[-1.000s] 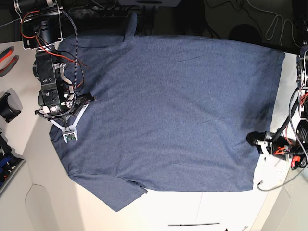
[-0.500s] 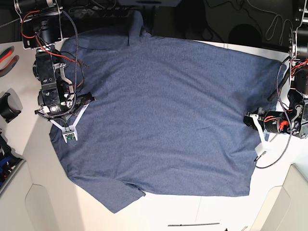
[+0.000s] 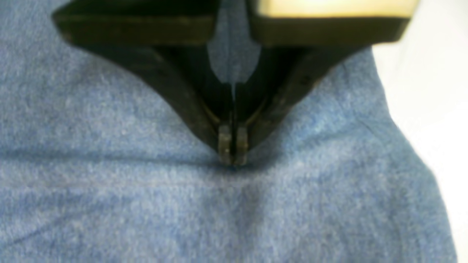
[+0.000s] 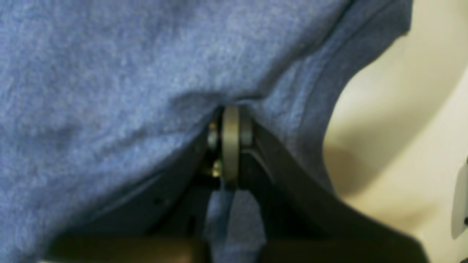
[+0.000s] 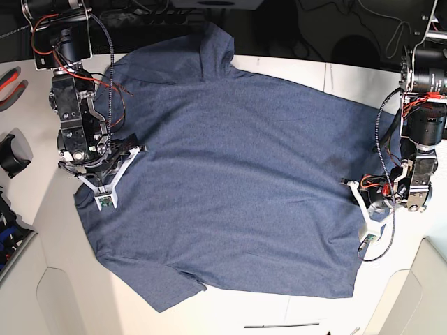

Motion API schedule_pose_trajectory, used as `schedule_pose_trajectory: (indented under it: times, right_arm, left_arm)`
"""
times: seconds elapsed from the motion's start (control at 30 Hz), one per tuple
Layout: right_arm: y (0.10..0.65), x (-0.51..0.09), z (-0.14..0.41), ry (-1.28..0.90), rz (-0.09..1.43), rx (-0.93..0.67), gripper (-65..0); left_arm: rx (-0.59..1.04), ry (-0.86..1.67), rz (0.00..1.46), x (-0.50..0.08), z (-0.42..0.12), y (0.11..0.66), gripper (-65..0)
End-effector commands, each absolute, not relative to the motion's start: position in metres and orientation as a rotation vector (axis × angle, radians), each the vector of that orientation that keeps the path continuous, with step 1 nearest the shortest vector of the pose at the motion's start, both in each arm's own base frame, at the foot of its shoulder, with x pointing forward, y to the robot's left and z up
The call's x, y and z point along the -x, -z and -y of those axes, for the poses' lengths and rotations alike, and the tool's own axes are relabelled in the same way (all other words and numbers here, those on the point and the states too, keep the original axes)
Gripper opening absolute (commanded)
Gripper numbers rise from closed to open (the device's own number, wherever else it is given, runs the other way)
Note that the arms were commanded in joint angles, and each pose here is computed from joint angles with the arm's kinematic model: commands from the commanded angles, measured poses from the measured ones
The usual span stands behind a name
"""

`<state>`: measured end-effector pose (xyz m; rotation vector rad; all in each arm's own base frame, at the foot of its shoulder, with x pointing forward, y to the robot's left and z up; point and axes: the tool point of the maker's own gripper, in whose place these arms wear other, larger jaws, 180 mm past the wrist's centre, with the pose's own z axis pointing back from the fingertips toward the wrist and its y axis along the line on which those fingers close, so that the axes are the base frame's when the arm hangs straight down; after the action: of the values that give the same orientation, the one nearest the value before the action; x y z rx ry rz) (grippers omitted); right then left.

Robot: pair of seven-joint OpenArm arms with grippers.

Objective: Layout the t-shirt on the table in an organized manner, then fold the t-shirt properly
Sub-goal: 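Drag the shirt with both grippers to straighten it on the table, then pull the shirt side outward with the left gripper, right gripper holding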

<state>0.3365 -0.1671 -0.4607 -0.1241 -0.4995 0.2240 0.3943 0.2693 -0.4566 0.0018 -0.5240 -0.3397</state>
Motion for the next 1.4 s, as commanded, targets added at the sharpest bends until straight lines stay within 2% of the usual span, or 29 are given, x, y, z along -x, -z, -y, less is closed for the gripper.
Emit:
schedule_pose_trajectory:
  times: [0.0, 0.23, 0.5, 0.7, 1.1, 1.37]
  right_arm:
    - [0.445, -0.355, 0.166, -0.226, 0.553, 0.121, -65.0]
    - [0.411, -0.394, 0.166, -0.220, 0.640, 0.132, -65.0]
    - [0.405, -0.400, 0.167, -0.221, 0.661, 0.141, -65.0]
    - [0.418, -0.402, 0.201, -0.160, 0.657, 0.293, -65.0]
    - [0.478, -0.409, 0.228, -0.136, 0.551, 0.274, -65.0]
    - [0.466, -0.432, 0.217, -0.110, 0.593, 0.180, -65.0]
  left_arm:
    - [-0.012, 0.343, 0.532, -0.401, -0.271, 0.450, -65.0]
    - [-0.006, 0.345, 0.534, -0.402, -0.266, 0.451, -65.0]
    - [-0.004, 0.341, 0.548, -0.403, -0.268, 0.450, -65.0]
    - [-0.013, 0.329, 0.561, -0.405, -0.269, 0.448, -65.0]
    - [-0.009, 0.331, 0.561, -0.405, -0.267, 0.449, -65.0]
    - [-0.020, 0.313, 0.607, -0.413, -0.268, 0.444, -65.0]
